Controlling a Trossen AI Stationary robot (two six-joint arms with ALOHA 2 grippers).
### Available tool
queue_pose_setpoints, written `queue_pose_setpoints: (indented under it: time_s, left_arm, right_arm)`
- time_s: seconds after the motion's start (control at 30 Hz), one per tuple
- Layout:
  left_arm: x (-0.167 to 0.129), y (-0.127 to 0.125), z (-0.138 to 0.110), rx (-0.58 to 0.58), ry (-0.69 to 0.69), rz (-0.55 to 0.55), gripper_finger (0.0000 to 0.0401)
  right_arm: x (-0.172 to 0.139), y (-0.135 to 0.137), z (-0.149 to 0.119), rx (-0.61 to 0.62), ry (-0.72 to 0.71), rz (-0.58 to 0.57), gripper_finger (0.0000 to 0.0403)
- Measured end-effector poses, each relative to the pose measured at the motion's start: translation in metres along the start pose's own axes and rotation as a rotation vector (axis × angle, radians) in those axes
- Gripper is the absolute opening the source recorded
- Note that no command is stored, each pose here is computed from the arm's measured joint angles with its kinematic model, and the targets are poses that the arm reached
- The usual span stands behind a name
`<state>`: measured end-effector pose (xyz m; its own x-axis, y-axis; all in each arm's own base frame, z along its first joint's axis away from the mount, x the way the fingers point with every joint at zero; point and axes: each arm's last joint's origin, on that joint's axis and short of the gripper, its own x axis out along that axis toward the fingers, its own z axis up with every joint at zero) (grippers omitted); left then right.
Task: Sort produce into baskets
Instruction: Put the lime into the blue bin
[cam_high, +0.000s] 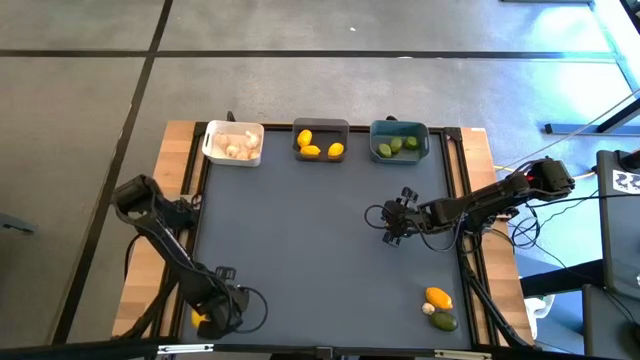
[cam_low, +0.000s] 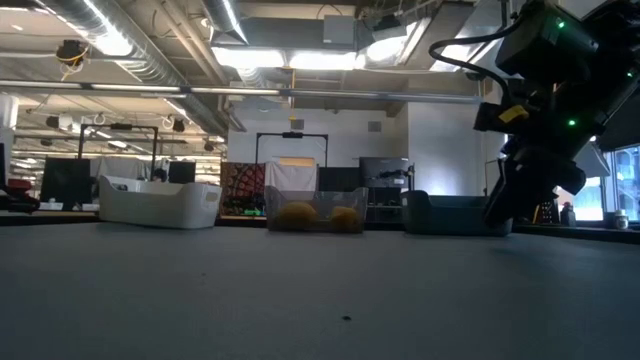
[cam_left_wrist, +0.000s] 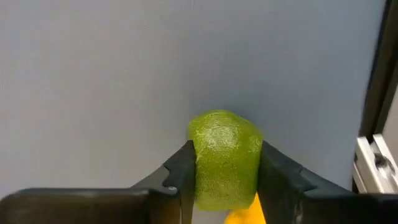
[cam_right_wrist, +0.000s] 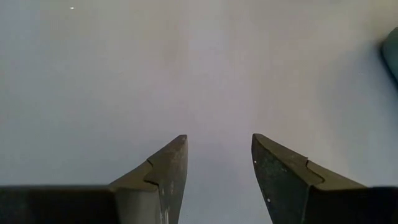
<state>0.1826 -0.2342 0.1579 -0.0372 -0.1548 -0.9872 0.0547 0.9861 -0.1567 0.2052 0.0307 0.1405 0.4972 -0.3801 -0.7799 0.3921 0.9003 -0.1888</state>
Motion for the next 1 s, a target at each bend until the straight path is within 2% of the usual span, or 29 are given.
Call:
queue_pose_setpoints:
  time_s: [0.27, 0.47, 0.57, 0.7, 0.87, 1.0]
  left_arm:
    - [-0.02, 0.031, 0.024, -0.131, -0.043, -0.004, 0.013]
    - [-0.056, 0.065, 0.039, -0.213, -0.211, 0.007, 0.0128]
    - [-0.075, 0.081, 0.046, -0.247, -0.344, 0.014, 0.0128]
    - [-0.099, 0.098, 0.055, -0.243, -0.524, 0.024, 0.0132]
    - [-0.119, 0.116, 0.066, -0.193, -0.719, 0.114, 0.0132]
    - [-0.131, 0.127, 0.079, -0.135, -0.849, 0.142, 0.0133]
  right_arm:
    - [0.0, 0.001, 0.002, 0.017, -0.014, 0.019, 0.0179]
    - [0.0, 0.006, 0.008, 0.055, -0.052, 0.098, 0.0183]
    - [-0.002, 0.008, 0.013, 0.065, -0.061, 0.14, 0.0206]
    - [-0.007, 0.01, 0.025, 0.063, -0.092, 0.155, 0.0259]
    - [-0.02, 0.016, 0.051, -0.055, -0.167, 0.195, 0.0315]
    - [-0.035, 0.019, 0.077, -0.149, -0.257, 0.205, 0.0325]
